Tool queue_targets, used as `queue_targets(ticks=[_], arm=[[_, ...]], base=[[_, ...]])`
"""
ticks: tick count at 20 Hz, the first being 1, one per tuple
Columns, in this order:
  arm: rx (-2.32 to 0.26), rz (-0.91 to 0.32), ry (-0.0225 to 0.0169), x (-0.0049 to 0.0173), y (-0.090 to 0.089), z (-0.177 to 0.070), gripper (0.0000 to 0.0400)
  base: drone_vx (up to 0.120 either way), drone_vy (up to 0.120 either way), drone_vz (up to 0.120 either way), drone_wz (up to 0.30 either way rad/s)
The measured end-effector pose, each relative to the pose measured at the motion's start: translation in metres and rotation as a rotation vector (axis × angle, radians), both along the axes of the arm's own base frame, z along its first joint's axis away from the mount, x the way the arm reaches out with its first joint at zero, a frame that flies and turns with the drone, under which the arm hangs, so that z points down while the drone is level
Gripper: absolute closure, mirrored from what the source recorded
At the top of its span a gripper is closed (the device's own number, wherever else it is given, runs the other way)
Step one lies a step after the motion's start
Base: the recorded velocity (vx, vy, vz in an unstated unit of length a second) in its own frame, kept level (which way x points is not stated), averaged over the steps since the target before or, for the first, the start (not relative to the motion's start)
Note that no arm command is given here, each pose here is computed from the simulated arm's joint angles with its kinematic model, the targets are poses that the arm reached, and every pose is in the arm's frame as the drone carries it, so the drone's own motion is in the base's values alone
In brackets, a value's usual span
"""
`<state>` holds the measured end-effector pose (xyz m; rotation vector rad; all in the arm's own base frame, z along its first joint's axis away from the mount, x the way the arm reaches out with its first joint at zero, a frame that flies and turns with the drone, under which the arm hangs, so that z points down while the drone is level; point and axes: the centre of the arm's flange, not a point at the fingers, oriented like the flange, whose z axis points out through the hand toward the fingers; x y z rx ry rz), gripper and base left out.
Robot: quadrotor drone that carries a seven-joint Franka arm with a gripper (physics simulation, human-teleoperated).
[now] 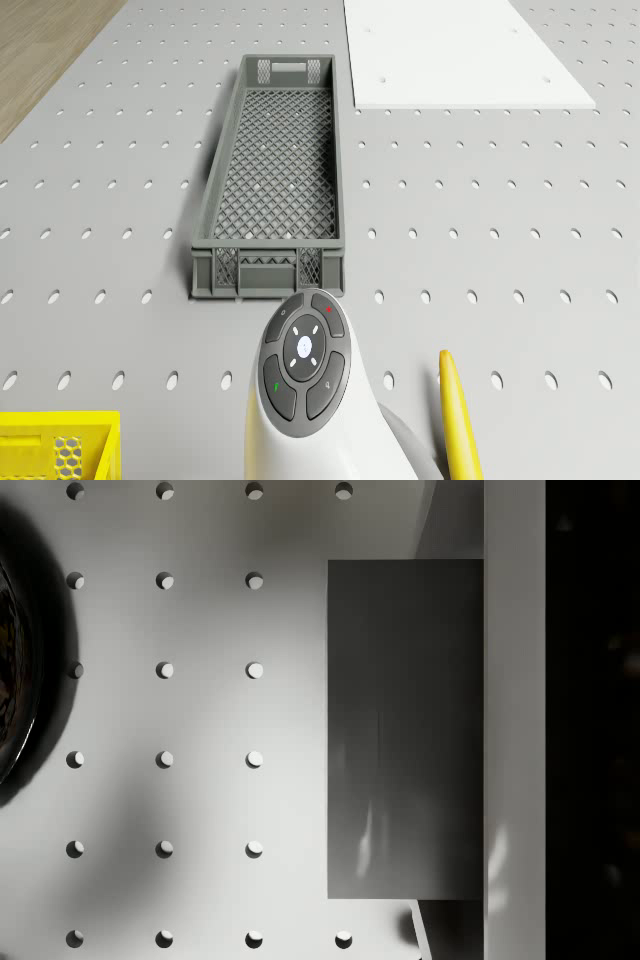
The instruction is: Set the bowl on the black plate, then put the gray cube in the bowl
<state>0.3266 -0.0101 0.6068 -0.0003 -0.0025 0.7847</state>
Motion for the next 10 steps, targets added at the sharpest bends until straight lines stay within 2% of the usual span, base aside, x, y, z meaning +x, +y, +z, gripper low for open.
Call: queue_targets(ticks=[2, 8, 10], arm=[[0.0, 0.0, 0.0, 0.0, 0.0, -0.0007, 0.015], [0.0, 0.0, 0.0, 0.0, 0.0, -0.0015, 0.015], [0.0, 0.0, 0.0, 0.0, 0.0, -0.0016, 0.015]], base=[[-0.12, 0.12, 0.12, 0.0], [-0.12, 0.0, 0.0, 0.0], [-0.12, 0.0, 0.12, 0.0]])
